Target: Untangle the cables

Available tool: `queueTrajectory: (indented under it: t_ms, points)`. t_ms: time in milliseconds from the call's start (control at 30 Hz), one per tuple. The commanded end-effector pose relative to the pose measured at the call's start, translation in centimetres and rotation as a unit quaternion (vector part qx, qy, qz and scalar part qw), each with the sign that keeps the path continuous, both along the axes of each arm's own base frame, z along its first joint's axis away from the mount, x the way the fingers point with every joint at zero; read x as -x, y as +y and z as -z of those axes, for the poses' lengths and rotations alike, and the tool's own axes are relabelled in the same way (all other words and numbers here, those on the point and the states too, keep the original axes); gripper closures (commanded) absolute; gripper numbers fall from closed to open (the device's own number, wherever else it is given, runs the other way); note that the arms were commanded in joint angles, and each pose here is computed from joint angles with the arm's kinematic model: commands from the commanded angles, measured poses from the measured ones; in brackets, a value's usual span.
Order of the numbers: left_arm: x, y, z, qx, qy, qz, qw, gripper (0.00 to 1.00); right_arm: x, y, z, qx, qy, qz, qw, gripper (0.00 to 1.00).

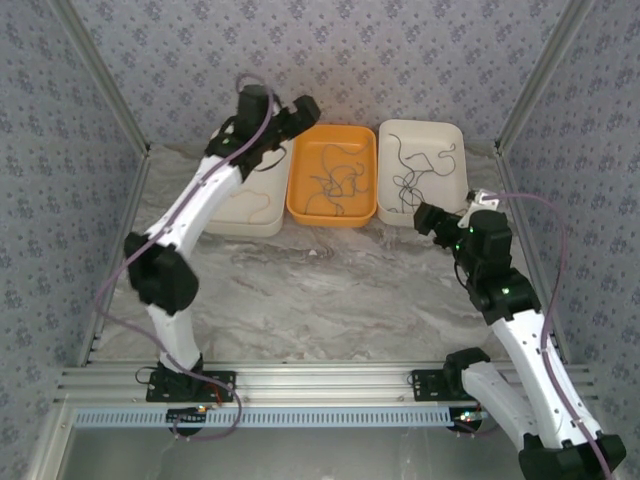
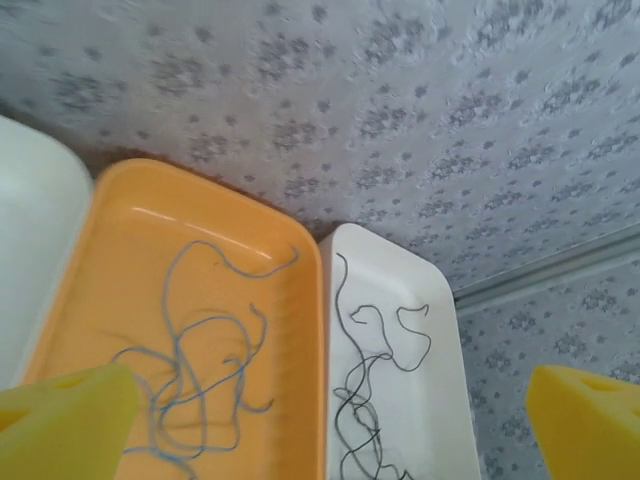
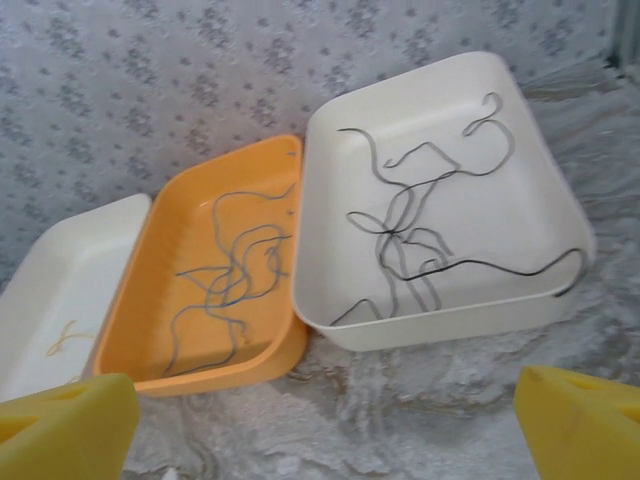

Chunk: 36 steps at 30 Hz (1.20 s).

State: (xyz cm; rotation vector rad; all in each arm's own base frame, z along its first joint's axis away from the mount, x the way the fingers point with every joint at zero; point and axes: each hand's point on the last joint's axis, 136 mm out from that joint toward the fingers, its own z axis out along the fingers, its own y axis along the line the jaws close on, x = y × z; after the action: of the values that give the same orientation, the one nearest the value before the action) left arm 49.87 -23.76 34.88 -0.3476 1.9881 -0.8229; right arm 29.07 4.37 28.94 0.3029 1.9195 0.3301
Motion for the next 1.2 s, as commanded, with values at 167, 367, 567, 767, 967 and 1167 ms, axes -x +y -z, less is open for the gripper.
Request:
queueTrajectory:
  t_ms: [167,367,567,767,967,1167]
  points:
    - [8.7,11.7,2.0,-0.009,-0.055,-0.089,0.994,0.01,3.0,-5.7,-1.3,0.077,-0.012,0.114,0.99,0.01]
    - [16.2,19.4,4.9,-0.118,-0.013,-0.194,0.974,0.01,5.7,-10.1,-0.3,0.09,-0.009,0.236,0.968,0.01]
    - [22.8,27.2,10.3,-0.222,0.032,-0.348,0.91,0.01,3.3,-9.1,2.6,0.149,-0.032,0.184,0.971,0.01]
    - [23.0,27.2,15.0,-0.335,-0.047,-0.294,0.894,0.01,1.8,-8.6,7.5,0.229,-0.023,0.144,0.962,0.01]
    - [21.5,26.4,20.4,-0.397,-0.062,-0.252,0.881,0.01,1.6,-9.5,10.9,0.197,-0.035,0.182,0.963,0.01]
    - [18.6,27.3,21.5,-0.395,-0.059,-0.255,0.88,0.01,-1.0,-9.7,15.0,0.206,-0.004,0.178,0.962,0.01]
